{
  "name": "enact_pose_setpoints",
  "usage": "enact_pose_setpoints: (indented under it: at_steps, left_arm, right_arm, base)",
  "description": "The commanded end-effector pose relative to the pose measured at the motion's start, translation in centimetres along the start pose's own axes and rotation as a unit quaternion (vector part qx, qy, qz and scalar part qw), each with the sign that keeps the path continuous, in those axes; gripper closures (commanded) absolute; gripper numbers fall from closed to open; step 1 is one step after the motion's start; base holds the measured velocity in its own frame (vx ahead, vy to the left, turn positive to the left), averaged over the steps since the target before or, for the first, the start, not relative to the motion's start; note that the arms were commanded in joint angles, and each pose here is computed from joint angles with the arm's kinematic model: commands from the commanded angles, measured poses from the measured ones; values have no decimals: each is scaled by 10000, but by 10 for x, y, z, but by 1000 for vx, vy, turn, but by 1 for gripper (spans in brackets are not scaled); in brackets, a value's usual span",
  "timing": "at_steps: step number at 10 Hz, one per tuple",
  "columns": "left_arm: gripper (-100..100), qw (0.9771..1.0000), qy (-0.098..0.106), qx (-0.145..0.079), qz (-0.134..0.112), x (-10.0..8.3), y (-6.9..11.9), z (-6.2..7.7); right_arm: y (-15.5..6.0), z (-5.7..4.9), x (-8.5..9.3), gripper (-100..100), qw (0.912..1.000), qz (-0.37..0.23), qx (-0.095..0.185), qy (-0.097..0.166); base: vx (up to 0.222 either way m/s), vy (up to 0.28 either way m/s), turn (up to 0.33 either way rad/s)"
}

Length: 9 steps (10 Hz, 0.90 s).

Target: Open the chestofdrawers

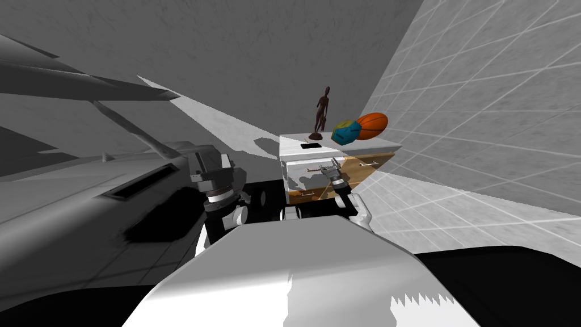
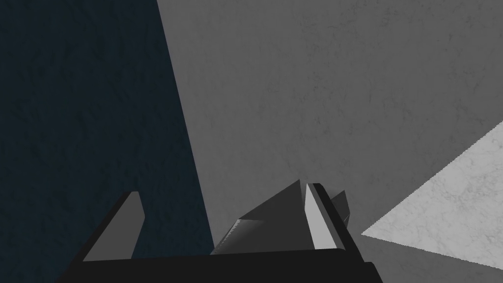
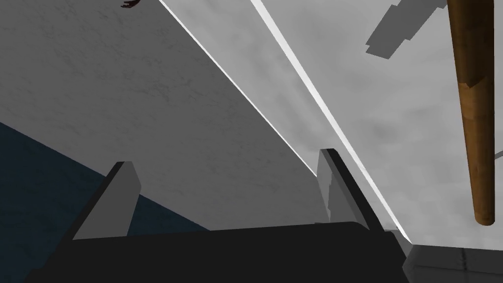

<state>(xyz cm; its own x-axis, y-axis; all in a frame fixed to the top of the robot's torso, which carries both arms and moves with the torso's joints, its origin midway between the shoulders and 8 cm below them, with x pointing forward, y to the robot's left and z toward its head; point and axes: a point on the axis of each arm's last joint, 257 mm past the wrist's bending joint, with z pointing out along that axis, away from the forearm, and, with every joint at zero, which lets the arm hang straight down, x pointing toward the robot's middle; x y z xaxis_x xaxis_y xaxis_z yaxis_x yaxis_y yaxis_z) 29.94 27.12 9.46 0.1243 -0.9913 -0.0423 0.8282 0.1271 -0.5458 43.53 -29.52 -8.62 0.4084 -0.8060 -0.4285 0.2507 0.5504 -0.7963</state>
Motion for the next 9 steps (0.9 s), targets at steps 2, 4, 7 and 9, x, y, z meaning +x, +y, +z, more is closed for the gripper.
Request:
enact_pose_setpoints:
  at_steps: [2, 4, 7, 9]
  left_arm:
    - [0, 10000, 0, 0, 0, 0, 0, 0]
    - [0, 10000, 0, 0, 0, 0, 0, 0]
    - [0, 10000, 0, 0, 0, 0, 0, 0]
    - [0, 10000, 0, 0, 0, 0, 0, 0]
  right_arm:
    - [14, -8, 22, -100, 9970, -708, -188, 231]
    - [21, -12, 32, -100, 9933, -1065, -283, 339]
    - [28, -17, 41, -100, 9873, -1479, -382, 439]
    - [35, -21, 49, -100, 9821, -1742, -473, 539]
  base:
    - [-10, 56, -4]
    - [-9, 61, -4]
    - [-5, 53, -4]
    - [-5, 39, -10]
